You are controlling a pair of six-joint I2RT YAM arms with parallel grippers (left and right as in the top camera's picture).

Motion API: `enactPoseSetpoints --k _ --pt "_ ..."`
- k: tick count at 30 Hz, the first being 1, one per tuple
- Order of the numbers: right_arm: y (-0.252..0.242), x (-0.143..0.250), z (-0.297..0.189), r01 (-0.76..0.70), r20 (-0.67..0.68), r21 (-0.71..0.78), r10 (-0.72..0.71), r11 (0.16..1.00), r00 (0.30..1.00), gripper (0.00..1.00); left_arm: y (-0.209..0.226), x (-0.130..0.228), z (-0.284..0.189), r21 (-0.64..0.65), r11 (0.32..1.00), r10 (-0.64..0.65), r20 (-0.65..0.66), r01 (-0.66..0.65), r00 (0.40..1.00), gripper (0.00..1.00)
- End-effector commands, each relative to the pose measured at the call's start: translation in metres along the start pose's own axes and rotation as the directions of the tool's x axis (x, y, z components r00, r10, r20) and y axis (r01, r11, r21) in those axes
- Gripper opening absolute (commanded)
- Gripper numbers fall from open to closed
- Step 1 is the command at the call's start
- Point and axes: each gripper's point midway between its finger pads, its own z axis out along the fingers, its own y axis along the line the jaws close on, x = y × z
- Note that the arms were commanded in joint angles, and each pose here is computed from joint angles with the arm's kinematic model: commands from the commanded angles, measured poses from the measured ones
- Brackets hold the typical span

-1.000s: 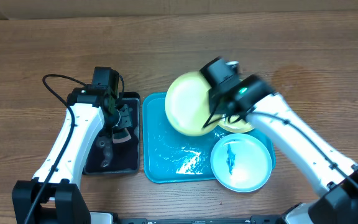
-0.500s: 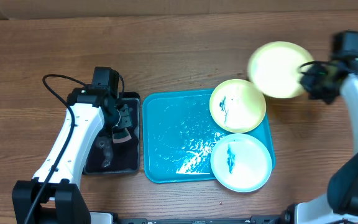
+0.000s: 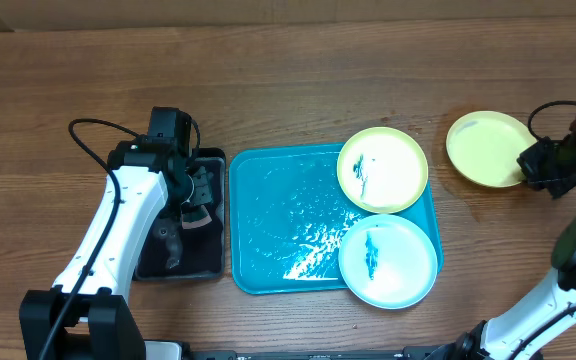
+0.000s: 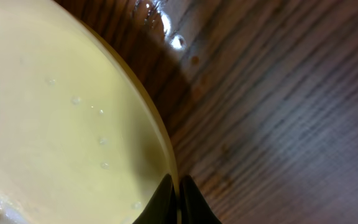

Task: Clean dirty plates on tray and stack at the side
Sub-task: 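Lower the yellow plate onto the table right of the tray, then move the right gripper back to the edge of the white plate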

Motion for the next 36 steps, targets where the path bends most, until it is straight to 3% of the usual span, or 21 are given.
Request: enactPoseSetpoints --k 1,3,4,5,6,11,16,18,20,22,29,33,36 --pt "0.005 -0.004 0.004 0.019 0.009 -0.015 -0.019 1.0 1.0 0.04 -0.001 -0.001 0.0 0.005 1.0 0.023 0.001 -0.023 1.0 0.04" --pt "0.007 -0.007 0.004 0.021 0.018 -0.02 -0.021 1.0 1.0 0.05 -0.001 -0.001 0.0 0.005 1.0 0.023 0.001 -0.023 1.0 0.04" --pt "0.007 -0.007 0.004 0.024 0.019 -0.021 -0.024 0.999 1.0 0.2 -0.001 -0.001 0.0 0.005 1.0 0.023 0.001 -0.023 1.0 0.04" --pt "0.009 -0.005 0.003 0.053 0.011 -0.033 -0.053 0.998 0.999 0.71 -0.001 -0.001 0.0 0.005 1.0 0.023 0.001 -0.023 1.0 0.04" --pt "0.013 -0.004 0.003 0.073 0.004 -0.055 -0.072 0.996 0.997 0.81 -0.001 -0.001 0.0 0.005 1.0 0.023 0.002 -0.023 1.0 0.04" --pt "0.036 -0.002 -0.02 0.125 0.009 -0.14 -0.125 0.982 0.992 0.84 -0.002 -0.003 0.0 0.008 1.0 0.022 0.01 -0.022 1.0 0.04" --pt "0.069 0.001 -0.078 0.238 0.115 -0.152 -0.222 0.959 0.968 0.85 -0.002 -0.004 0.0 0.009 1.0 0.022 0.012 -0.022 1.0 0.04" --pt "0.086 0.015 -0.107 0.305 0.152 -0.165 -0.282 0.938 0.947 0.89 -0.002 -0.004 0.0 0.009 1.0 0.022 0.012 -0.022 1.0 0.04" --pt "0.098 0.033 -0.129 0.354 0.165 -0.17 -0.328 0.92 0.93 1.0 -0.002 -0.004 0.0 0.009 1.0 0.022 0.013 -0.022 1.0 0.04" --pt "0.108 0.054 -0.145 0.399 0.17 -0.175 -0.372 0.9 0.913 1.0 -0.002 -0.004 0.0 0.009 1.0 0.022 0.013 -0.022 1.0 0.04" --pt "0.134 0.093 -0.154 0.513 0.178 -0.185 -0.485 0.838 0.856 1.0 -0.002 -0.004 0.0 0.01 1.0 0.022 0.014 -0.022 1.0 0.04" --pt "0.138 0.122 -0.155 0.54 0.086 -0.286 -0.54 0.792 0.837 1.0 -0.002 -0.004 0.0 0.01 1.0 0.022 0.014 -0.022 1.0 0.04" --pt "0.125 0.137 -0.152 0.53 0.012 -0.256 -0.546 0.808 0.838 0.97 -0.002 -0.005 0.0 0.01 1.0 0.022 0.016 -0.022 1.0 0.04"
